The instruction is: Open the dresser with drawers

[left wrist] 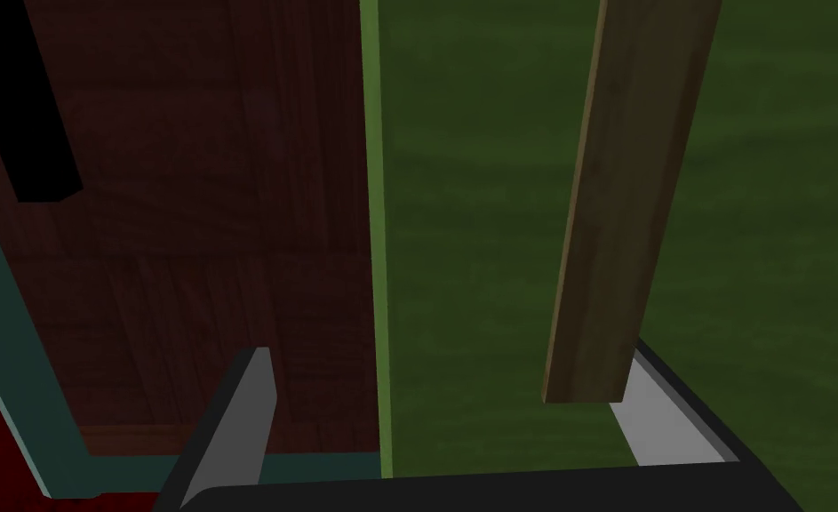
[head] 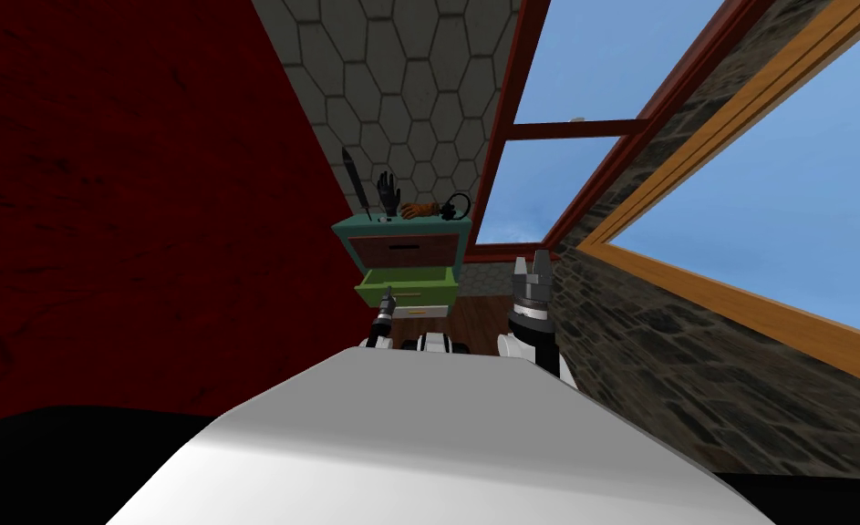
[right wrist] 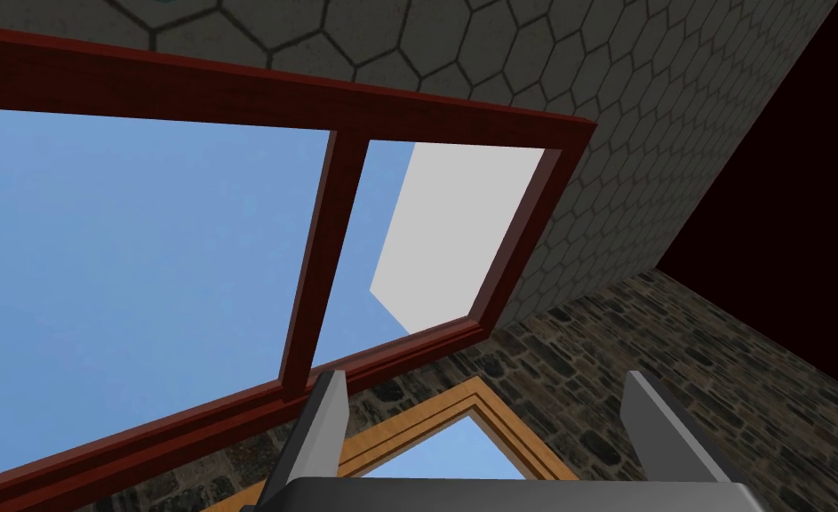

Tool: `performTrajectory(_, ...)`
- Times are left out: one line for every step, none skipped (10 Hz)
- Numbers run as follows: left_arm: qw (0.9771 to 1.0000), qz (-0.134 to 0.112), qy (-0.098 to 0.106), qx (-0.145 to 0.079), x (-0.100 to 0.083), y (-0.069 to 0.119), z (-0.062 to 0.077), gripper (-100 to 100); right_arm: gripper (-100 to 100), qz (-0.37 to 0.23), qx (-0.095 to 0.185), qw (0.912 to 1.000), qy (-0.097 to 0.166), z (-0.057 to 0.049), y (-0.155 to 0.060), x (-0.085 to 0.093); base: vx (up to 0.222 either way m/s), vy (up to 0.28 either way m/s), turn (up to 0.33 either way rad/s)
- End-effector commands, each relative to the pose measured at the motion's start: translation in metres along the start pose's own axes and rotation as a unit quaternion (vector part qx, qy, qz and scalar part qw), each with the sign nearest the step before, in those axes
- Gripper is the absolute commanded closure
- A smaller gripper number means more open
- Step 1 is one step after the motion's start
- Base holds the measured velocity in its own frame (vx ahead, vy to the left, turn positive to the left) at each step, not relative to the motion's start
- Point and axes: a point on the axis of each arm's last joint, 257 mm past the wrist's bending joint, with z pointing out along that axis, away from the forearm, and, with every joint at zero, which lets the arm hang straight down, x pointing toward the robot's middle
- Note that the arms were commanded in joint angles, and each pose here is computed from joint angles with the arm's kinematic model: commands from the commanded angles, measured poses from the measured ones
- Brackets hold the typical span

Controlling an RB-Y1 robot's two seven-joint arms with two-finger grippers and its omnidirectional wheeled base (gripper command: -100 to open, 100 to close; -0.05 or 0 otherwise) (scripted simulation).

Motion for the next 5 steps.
performTrajectory(1.0,0.0,0.0,-0.002,-0.0002,0.002,-0.001,0,0,0.0,0.0,1.0,0.0,0.0,0.0,0.0,0.0,0.0,0.0)
performTrajectory(1.0,0.0,0.0,-0.004,-0.0004,0.0033,-0.0015,0,0,0.0,0.0,1.0,0.0,0.0,0.0,0.0,0.0,0.0,0.0)
performTrajectory(1.0,0.0,-0.001,-0.005,-0.0005,0.0042,-0.0019,0,0,0.0,0.0,1.0,0.0,0.0,0.0,0.0,0.0,0.0,0.0)
performTrajectory(1.0,0.0,-0.001,-0.006,-0.0006,0.0047,-0.0021,0,0,0.0,0.0,1.0,0.0,0.0,0.0,0.0,0.0,0.0,0.0)
performTrajectory(1.0,0.0,-0.001,-0.006,-0.0007,0.005,-0.0023,0,0,0.0,0.0,1.0,0.0,0.0,0.0,0.0,0.0,0.0,0.0)
